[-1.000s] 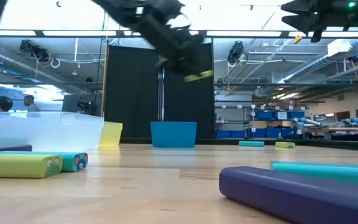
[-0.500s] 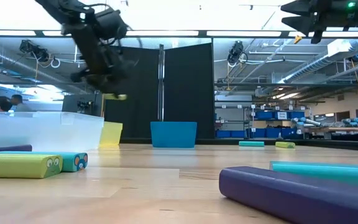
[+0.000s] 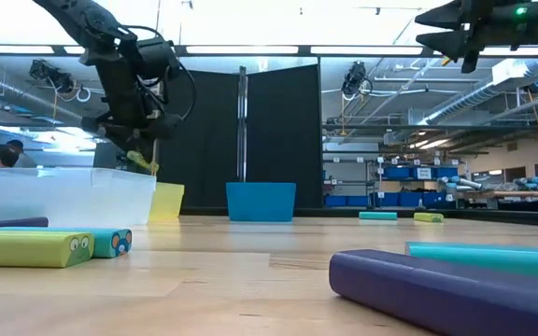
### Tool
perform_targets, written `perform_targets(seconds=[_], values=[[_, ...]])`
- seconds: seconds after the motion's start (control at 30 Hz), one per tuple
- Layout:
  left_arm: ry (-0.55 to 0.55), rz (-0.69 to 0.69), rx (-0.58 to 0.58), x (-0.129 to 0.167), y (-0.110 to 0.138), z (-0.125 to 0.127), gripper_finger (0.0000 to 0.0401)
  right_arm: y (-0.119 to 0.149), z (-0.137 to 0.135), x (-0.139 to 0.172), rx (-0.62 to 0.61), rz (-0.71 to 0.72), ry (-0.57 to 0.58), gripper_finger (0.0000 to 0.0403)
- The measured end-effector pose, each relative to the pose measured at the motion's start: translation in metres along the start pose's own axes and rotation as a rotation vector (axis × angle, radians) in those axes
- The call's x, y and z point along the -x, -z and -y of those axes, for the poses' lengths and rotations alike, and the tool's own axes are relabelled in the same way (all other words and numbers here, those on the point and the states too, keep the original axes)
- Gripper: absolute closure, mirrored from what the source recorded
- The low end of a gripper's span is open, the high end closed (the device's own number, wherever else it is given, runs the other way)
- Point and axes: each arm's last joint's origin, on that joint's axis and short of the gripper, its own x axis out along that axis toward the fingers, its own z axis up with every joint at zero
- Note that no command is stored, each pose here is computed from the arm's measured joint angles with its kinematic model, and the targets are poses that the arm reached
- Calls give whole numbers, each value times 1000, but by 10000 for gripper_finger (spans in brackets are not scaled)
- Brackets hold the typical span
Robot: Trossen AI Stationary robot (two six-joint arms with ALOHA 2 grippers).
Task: Sort blocks
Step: Put the green block into the yellow bin, then put the blue block into the white bin
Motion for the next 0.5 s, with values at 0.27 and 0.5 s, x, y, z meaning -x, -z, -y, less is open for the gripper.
perform_targets(seconds=[0.27, 0.5], values=[[-25, 16, -30, 0, -1, -1, 218, 11, -4, -10, -12, -83, -26, 169], [40, 115, -71, 7, -6, 10, 176, 25, -14, -18, -47, -179, -100, 169]])
